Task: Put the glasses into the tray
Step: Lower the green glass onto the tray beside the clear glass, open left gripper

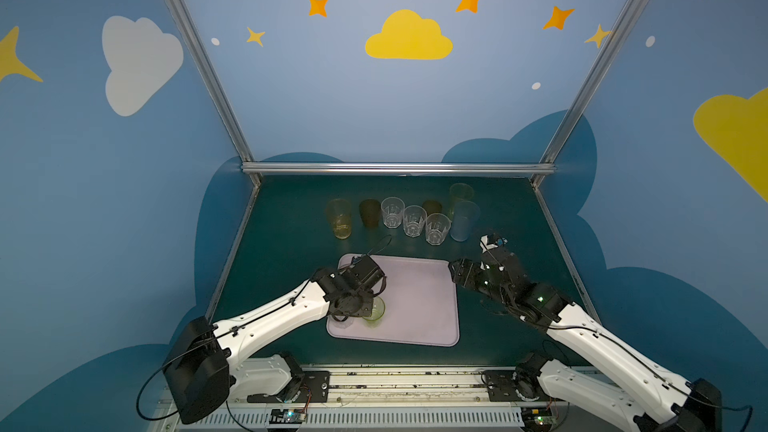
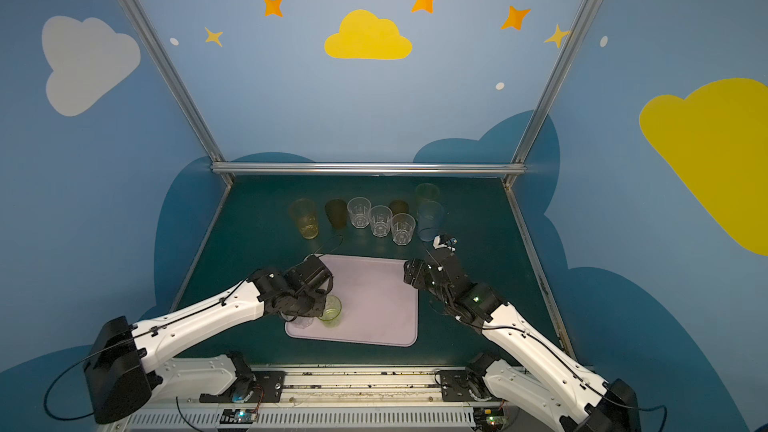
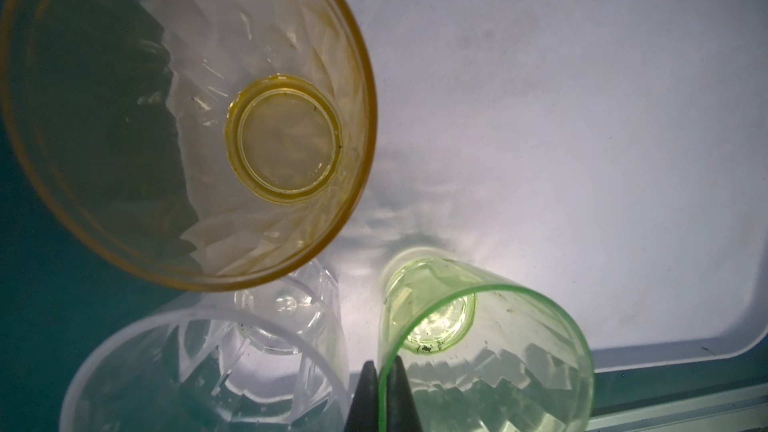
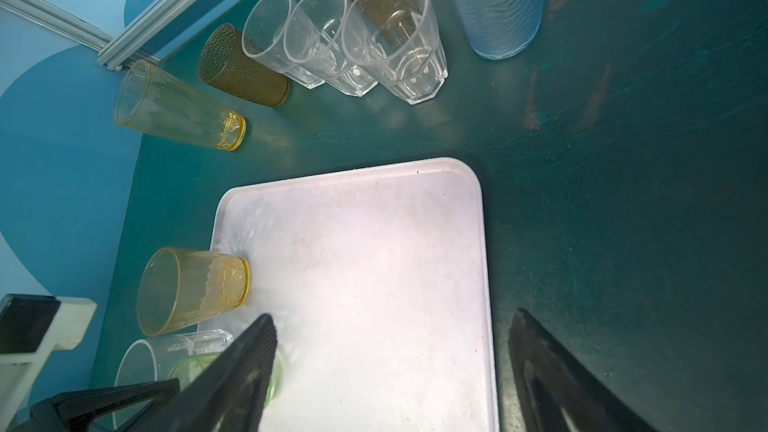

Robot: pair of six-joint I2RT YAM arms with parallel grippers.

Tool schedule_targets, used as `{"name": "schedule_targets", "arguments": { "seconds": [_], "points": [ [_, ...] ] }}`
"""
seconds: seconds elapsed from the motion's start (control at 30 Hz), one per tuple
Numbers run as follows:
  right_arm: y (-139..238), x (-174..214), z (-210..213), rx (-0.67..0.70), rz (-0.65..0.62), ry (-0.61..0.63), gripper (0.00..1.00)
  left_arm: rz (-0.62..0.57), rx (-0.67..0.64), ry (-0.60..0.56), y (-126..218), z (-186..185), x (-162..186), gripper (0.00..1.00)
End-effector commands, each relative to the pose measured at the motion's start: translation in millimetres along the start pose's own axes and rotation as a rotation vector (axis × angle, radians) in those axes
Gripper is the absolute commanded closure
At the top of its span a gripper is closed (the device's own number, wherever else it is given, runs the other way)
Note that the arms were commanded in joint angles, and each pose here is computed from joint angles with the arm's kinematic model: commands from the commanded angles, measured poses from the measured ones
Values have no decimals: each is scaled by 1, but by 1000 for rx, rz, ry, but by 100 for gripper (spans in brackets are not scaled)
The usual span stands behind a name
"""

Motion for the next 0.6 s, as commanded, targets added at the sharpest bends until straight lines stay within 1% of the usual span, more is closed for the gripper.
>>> {"name": "schedule_targets", "arguments": {
  "seconds": [0.0,0.37,0.4,0.43,0.47,0.5,0.57],
  "points": [
    [-2,0,-1,-1,-11,-12,13,-9,-10,-20,-2,-1,0,96],
    [-2,0,-3,14,-11,-12,13,-4,-26,-34,-6,-6,0,96],
    [-2,0,-3,16,-12,-10,13,-12,-33,-31,-5,-5,-1,94],
    [-1,0,-3,15,-12,-11,13,-19,-35,-27,-4,-4,-1,89],
    [-1,-1,-3,17,-15,-13,13,-25,-33,-25,-2,-4,-2,80],
    [-1,0,-4,19,-14,-13,13,-29,-31,-23,-1,-4,-2,74],
    [0,0,-4,22,-15,-13,13,-32,-19,-19,1,-5,-2,70]
  ]
}}
Point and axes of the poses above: each gripper's point midway between its finger pads, its own y axis back along the fingers, its own z axis along the line the jaws close on, x = y × z, the point moved 6 cm from there along y, back along the fingers, and after that the axes turned 14 degrees about y, right-handed, at the moved point
